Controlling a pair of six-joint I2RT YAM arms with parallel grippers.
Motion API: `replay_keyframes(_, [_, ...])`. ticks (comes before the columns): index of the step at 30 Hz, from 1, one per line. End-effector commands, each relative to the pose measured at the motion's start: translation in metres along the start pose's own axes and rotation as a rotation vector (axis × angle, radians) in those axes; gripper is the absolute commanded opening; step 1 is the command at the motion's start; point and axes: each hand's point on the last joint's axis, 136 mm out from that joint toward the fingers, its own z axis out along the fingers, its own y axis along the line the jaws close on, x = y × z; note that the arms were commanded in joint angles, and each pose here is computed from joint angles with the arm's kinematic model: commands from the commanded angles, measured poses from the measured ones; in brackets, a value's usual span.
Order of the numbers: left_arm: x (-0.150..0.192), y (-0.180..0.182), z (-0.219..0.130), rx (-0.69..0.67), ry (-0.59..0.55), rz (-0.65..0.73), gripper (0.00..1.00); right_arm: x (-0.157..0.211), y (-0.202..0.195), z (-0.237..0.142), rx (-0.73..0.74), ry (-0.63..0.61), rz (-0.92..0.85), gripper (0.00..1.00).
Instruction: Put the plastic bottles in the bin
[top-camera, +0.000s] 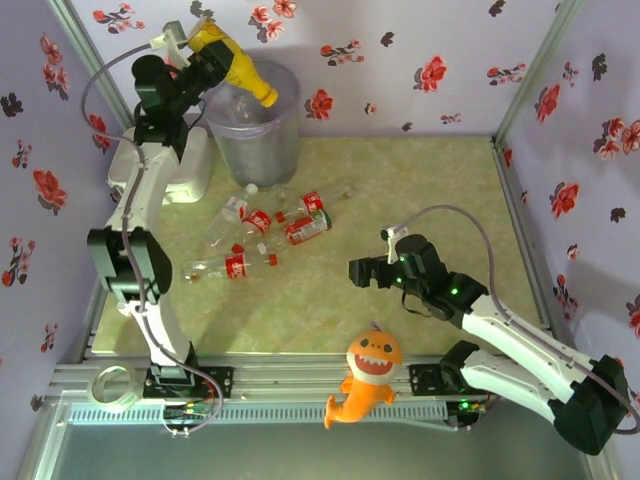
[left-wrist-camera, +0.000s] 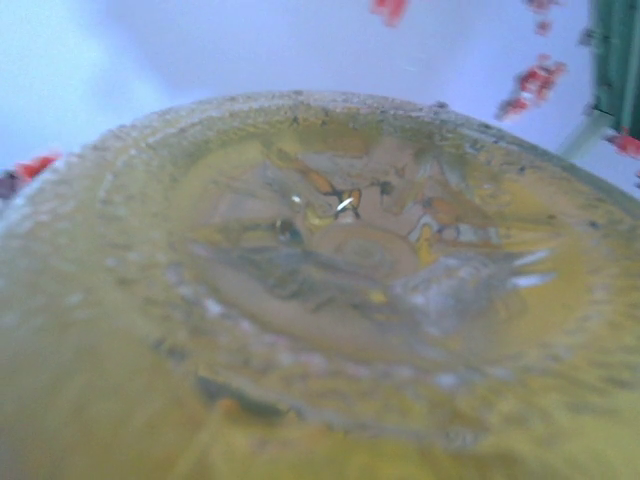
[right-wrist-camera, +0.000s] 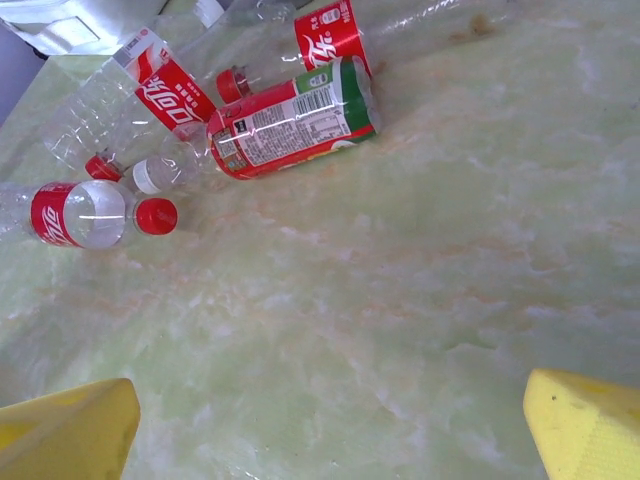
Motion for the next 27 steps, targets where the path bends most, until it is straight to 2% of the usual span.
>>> replay_keyframes(1, [-0.030,0.008,0.007,-0.060,-0.083,0.097,0.00,0.006,-0.008,-0.005,0.027,0.002,0.025,0.99])
replay_keyframes(5, [-0.016,0.041,0.020,-0.147,-0.047,0.122,0.00,0.009,-0.012,-0.010,0.038,-0.001,0.025,0.99])
replay_keyframes(9, [0.013,0.061,0.029,-0.204,0.024,0.167,0.00,0.011,-0.014,-0.012,0.046,-0.001,0.022,0.99])
replay_keyframes(16, [0.064,0.065,0.046,-0.211,0.159,0.233,0.00,0.014,-0.017,-0.012,0.059,0.005,0.020,0.99])
replay_keyframes(27, [0.144,0.066,0.054,-0.255,0.400,0.435,0.00,0.015,-0.022,-0.018,0.079,-0.005,0.016,0.99])
